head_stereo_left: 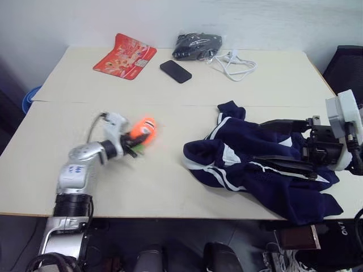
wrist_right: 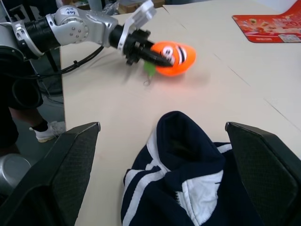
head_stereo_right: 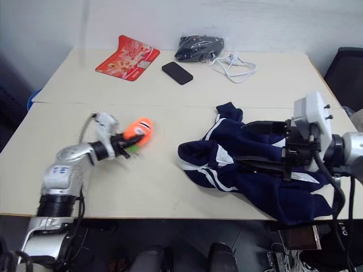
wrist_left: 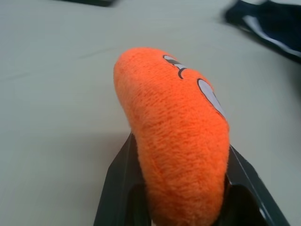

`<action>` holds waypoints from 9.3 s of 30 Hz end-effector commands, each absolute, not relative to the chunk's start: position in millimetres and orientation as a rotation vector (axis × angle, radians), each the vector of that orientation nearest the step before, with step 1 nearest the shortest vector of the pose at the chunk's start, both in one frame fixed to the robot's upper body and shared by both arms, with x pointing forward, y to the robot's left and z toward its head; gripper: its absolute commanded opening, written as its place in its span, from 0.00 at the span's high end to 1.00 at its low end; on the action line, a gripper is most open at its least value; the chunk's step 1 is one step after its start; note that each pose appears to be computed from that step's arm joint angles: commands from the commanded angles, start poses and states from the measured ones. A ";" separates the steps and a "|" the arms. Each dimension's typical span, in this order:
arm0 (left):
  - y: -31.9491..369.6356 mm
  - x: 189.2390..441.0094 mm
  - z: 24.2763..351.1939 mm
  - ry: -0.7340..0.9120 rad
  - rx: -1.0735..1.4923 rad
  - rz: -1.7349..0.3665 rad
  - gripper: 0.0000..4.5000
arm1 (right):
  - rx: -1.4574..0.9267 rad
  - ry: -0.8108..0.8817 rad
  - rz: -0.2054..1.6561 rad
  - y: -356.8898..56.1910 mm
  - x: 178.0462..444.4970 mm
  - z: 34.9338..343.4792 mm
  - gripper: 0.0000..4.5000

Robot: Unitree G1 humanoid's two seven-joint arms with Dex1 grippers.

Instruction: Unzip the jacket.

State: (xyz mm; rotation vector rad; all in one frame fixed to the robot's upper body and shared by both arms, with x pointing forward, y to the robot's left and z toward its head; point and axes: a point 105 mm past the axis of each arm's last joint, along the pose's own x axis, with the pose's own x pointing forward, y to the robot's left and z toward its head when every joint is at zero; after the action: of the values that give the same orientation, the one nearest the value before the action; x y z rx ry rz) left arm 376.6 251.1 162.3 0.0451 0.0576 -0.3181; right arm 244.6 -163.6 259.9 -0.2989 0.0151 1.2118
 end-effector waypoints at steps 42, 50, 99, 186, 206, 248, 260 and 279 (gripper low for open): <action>124.5 301.0 228.5 0.058 0.659 -1.326 0.00 | -0.432 0.099 1.001 -201.3 251.1 235.0 0.00; 63.8 301.9 201.8 -0.012 0.784 -1.636 0.00 | -0.721 0.310 0.742 -278.6 250.4 194.8 0.00; 40.8 361.4 139.5 -0.029 1.034 -1.635 0.91 | -0.417 0.115 0.990 -215.3 225.1 250.8 0.00; 127.0 238.3 111.6 0.313 0.794 -1.630 1.00 | -0.926 0.430 1.255 -245.7 233.9 121.5 1.00; 166.2 233.2 143.1 0.367 0.621 -1.511 0.43 | -0.791 0.420 1.249 -244.7 240.9 173.4 0.06; 148.0 318.4 183.6 0.231 0.686 -1.475 0.35 | -0.066 0.461 1.412 -32.4 261.5 146.8 0.40; 143.2 325.3 182.1 0.201 0.698 -1.457 0.35 | -0.022 0.516 1.387 -17.5 271.3 130.6 0.44; 140.3 354.9 115.1 0.234 0.891 -1.418 0.35 | 0.027 0.510 1.410 -27.8 277.8 150.9 0.99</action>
State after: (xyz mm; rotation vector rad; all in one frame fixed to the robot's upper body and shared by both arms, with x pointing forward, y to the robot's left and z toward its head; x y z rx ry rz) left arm 347.8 133.1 128.1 0.8263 0.1934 -1.4702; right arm 278.4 -26.5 141.6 0.0129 0.5355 1.3894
